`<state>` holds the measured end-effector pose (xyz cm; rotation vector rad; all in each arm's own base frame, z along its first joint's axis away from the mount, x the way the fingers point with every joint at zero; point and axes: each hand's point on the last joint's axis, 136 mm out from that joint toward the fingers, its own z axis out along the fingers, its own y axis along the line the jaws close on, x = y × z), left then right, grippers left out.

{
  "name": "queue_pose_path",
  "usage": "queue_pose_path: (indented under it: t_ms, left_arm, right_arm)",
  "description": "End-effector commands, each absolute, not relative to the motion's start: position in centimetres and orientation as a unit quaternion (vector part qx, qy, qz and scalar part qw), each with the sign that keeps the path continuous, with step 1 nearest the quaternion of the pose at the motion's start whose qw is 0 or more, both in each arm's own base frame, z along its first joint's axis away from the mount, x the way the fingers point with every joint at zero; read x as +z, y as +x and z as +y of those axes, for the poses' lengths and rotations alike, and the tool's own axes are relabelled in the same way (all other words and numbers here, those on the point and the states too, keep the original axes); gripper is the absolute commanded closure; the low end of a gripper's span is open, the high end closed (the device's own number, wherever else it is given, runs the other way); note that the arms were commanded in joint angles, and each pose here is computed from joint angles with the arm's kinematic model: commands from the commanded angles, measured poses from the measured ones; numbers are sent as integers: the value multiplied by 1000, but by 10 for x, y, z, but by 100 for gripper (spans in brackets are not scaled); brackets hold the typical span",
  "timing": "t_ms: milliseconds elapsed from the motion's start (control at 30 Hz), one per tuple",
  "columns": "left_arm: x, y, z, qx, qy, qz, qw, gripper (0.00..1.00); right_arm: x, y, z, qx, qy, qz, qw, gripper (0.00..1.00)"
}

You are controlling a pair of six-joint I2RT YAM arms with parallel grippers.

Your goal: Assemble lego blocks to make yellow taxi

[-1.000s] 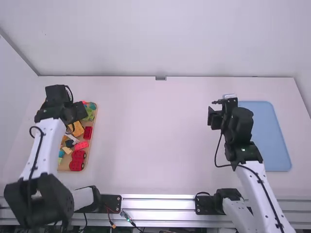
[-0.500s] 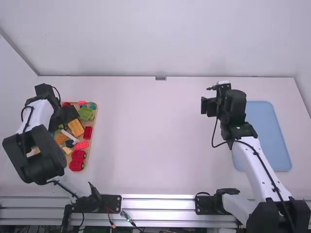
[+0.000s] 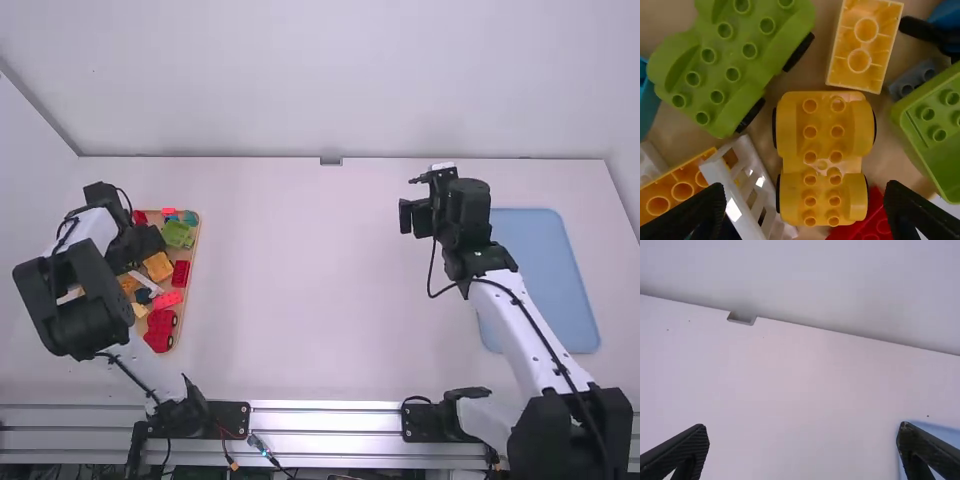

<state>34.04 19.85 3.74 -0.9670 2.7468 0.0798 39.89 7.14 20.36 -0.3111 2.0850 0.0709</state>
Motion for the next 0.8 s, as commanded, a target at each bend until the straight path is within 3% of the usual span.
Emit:
queue_pose_path:
  t_ms: [0,400,767]
  left_arm:
    - [28,334,189,4,-323,941,102,16]
    - [9,328,170,-9,-317,944,91,19]
    - [14,353,164,14,-284,950,127,20]
  right_arm:
    - [224,406,78,28,-140,846,514,1]
    - [225,406,80,28,-142,844,516,1]
    - [222,405,81,30,-144,847,511,1]
